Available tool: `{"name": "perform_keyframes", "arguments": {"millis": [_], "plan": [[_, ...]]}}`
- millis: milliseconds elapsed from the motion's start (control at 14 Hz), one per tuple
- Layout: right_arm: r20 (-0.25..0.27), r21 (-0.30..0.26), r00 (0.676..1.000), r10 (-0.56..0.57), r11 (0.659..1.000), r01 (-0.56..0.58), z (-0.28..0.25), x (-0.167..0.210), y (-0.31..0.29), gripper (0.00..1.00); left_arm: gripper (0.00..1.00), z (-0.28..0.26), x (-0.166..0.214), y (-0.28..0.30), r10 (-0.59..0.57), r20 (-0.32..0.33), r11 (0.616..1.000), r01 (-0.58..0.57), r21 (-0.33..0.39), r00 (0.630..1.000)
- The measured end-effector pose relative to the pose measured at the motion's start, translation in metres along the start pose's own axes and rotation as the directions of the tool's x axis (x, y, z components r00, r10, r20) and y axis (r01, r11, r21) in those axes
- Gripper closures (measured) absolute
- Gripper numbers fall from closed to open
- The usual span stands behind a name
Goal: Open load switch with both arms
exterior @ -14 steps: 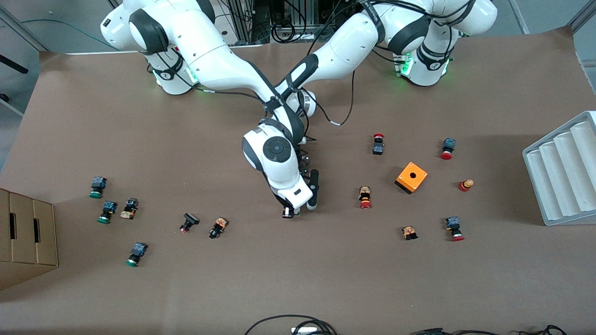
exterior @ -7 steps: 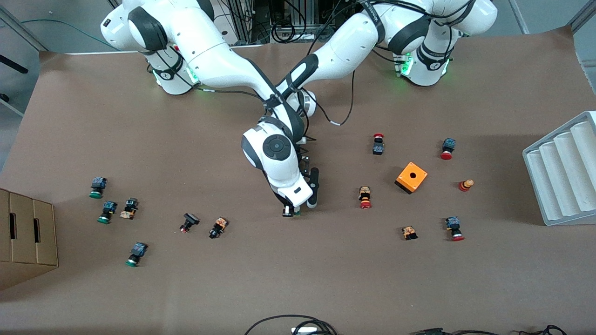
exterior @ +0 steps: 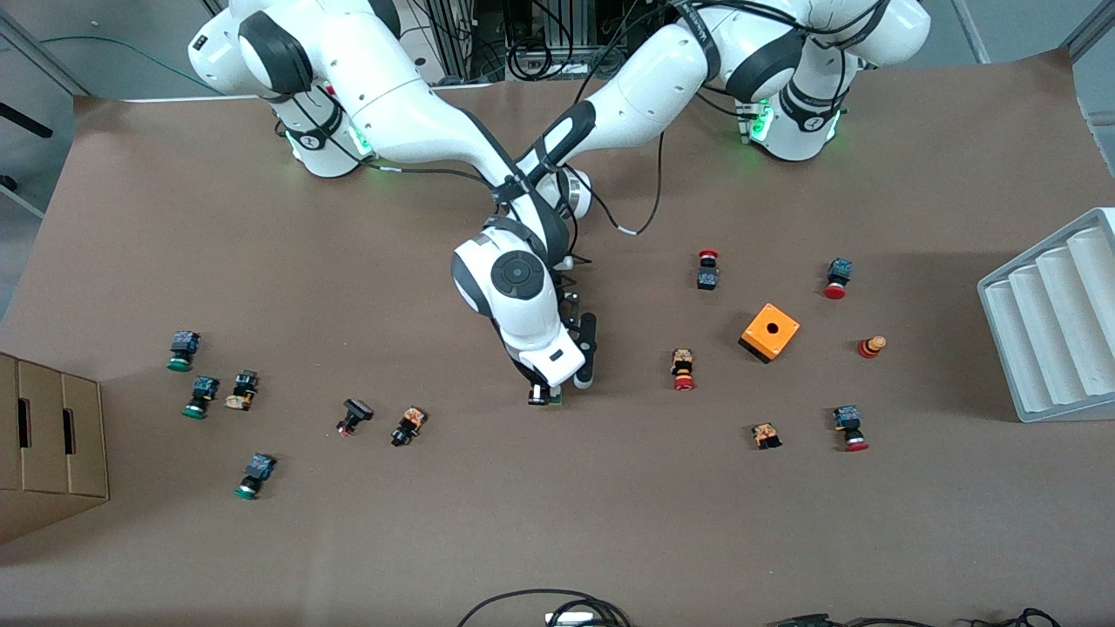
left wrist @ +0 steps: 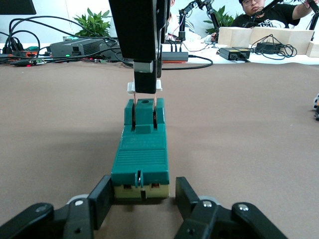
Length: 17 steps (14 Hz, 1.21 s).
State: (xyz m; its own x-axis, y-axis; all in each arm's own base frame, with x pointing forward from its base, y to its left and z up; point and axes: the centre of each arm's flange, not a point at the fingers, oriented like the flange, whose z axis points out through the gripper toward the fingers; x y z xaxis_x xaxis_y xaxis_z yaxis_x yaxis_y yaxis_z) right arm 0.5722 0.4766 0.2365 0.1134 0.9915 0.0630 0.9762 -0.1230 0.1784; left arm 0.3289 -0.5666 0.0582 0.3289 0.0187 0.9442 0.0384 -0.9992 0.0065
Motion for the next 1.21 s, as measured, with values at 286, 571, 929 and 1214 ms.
{"name": "perform_keyframes", "arguments": {"millis": [286, 571, 929, 1214], "plan": [[0.001, 0.01, 1.0, -0.008, 1.0, 0.008, -0.001, 0.003, -0.008, 0.63, 0.41, 0.0, 0.0, 0.0, 0.0, 0.0, 1.0, 0.0, 0.0, 1.0], [0.008, 0.021, 1.0, -0.019, 1.0, 0.019, 0.004, 0.006, -0.018, 0.63, 0.41, 0.0, 0.0, 0.0, 0.0, 0.0, 1.0, 0.0, 0.0, 1.0], [0.009, 0.025, 1.0, -0.017, 1.0, 0.017, 0.002, 0.004, -0.019, 0.63, 0.41, 0.0, 0.0, 0.0, 0.0, 0.0, 1.0, 0.0, 0.0, 1.0], [0.008, 0.028, 1.0, -0.013, 1.0, 0.013, -0.004, 0.0, -0.02, 0.63, 0.41, 0.0, 0.0, 0.0, 0.0, 0.0, 1.0, 0.0, 0.0, 1.0]]}}
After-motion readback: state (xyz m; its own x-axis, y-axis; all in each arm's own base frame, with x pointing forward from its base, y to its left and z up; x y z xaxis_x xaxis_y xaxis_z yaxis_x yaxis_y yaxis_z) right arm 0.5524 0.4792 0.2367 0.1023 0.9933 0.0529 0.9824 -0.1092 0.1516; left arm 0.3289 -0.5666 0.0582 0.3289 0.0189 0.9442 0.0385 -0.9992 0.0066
